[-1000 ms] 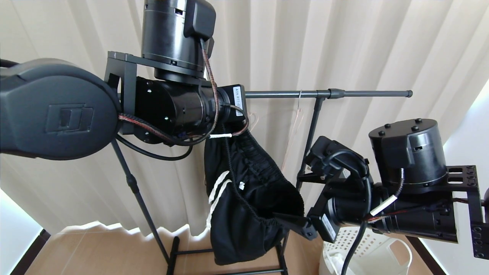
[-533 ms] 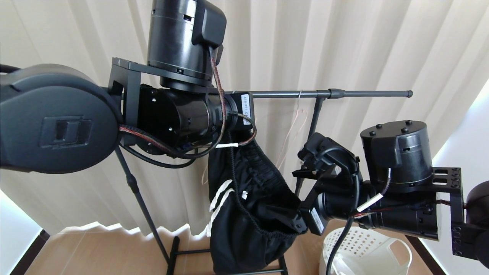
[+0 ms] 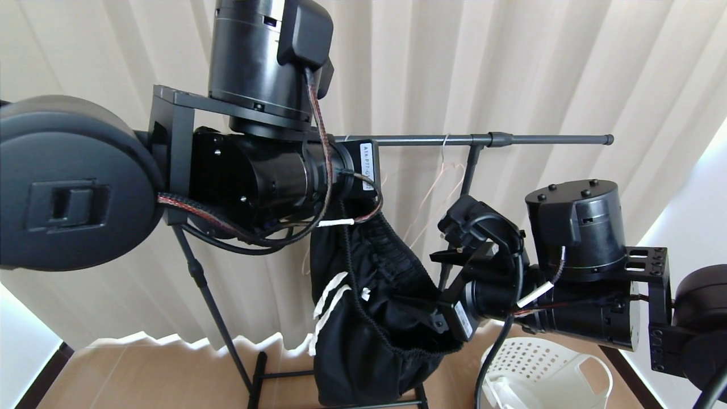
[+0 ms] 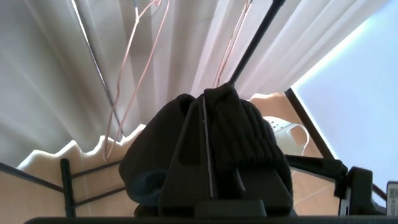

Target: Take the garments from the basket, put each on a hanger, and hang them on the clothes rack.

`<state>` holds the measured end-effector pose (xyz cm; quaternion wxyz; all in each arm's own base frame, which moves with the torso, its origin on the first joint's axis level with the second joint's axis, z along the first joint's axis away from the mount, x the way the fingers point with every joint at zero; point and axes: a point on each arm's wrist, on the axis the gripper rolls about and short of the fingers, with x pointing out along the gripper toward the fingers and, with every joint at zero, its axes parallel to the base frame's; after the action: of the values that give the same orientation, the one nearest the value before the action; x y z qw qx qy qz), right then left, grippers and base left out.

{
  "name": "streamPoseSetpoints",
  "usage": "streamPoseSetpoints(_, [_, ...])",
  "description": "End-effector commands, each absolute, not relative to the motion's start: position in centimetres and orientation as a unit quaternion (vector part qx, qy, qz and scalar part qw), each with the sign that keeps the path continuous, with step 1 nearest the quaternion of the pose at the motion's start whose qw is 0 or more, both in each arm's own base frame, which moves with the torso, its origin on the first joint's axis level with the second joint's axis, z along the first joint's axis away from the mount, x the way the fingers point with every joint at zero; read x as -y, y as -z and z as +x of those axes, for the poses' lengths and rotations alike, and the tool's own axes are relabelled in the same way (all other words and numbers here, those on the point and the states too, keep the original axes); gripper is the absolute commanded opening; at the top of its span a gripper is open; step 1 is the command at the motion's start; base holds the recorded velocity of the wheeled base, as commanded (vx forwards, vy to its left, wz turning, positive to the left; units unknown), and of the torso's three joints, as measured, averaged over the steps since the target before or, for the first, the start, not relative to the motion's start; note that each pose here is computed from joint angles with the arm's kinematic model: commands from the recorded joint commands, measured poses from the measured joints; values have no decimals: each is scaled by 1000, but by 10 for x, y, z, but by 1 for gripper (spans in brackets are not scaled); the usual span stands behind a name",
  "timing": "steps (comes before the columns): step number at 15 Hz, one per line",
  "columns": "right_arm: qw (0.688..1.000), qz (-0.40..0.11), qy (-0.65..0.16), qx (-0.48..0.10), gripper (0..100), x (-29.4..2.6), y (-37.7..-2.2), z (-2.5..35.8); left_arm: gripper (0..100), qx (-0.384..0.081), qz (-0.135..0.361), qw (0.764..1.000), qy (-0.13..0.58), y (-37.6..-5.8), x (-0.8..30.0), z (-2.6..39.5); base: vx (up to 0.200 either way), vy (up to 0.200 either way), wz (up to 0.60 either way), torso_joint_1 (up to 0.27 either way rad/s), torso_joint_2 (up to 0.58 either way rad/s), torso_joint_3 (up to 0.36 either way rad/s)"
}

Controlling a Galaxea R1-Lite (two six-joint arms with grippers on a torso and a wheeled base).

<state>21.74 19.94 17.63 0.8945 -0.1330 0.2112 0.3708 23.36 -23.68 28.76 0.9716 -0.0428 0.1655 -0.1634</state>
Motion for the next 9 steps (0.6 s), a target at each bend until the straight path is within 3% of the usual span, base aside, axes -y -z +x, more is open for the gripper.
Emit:
streamPoseSetpoints(1, [894,-134,-370,-213,0,-200,-175,218,0,-162,-35,972,168,-290,232,227,0,0,0,0,0,0])
streamPoseSetpoints(6, [906,-125,-349,-204,0,-188,-183,225,0,-167,-28,971,167,-288,225,221,0,0,0,0,0,0])
streamPoseSetpoints(9, [921,-113,-327,-182,0,-172,-198,228,0,-196,22,966,169,-265,216,214,0,0,0,0,0,0])
